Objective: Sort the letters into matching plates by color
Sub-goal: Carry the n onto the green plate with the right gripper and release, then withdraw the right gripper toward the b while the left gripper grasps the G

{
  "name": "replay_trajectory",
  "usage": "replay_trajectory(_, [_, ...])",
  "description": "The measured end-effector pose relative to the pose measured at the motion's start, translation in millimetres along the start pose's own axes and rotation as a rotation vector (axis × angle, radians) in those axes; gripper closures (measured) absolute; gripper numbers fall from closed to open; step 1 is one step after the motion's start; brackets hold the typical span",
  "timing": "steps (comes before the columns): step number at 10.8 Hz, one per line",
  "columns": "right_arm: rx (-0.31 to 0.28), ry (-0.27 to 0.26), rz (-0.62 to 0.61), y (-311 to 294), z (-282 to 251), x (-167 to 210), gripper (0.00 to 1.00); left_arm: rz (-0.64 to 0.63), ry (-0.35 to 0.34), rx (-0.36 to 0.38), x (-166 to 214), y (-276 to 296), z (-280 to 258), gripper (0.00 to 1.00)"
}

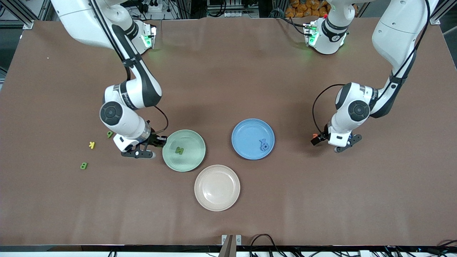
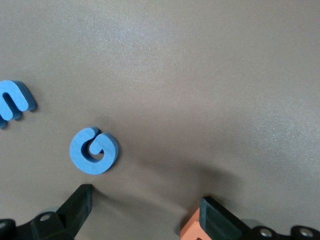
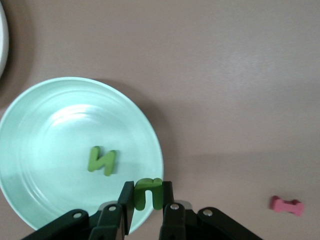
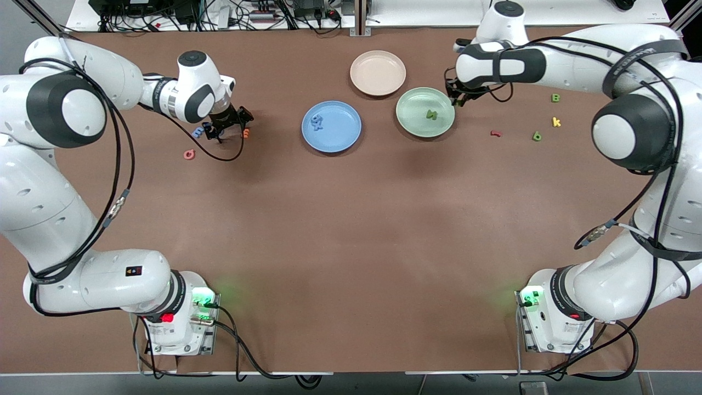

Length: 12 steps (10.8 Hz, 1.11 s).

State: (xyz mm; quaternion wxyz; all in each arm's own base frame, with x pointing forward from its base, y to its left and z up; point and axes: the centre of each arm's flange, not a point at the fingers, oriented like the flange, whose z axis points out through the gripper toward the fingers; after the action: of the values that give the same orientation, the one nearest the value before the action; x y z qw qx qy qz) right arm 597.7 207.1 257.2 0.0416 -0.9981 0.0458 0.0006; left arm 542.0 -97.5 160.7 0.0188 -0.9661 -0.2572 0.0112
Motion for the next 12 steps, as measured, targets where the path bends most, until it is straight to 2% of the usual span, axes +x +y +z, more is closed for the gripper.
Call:
replay_trajectory(6, [-0.007,-0.011,0.083,-55.2,33.8,2.9,0.73,-0.046,0.030,-0.020,29.3,-13.2,-12.5,0.00])
replay_trajectory(7, [-0.007,-0.012,0.096,-57.9,36.0,2.9,0.70,-0.053,0.031,-0.020,32.5,-16.8,-12.7,0.00])
replay_trajectory(10, [-0.011,-0.009,0.092,-55.4,34.9,6.3,0.33,-0.057,0.033,-0.022,34.4,-17.8,-13.4,0.00])
replay_trajectory(12, [-0.023,-0.025,0.050,-49.1,34.1,8.7,0.06,-0.056,0.034,-0.023,34.5,-17.0,-14.0,0.00])
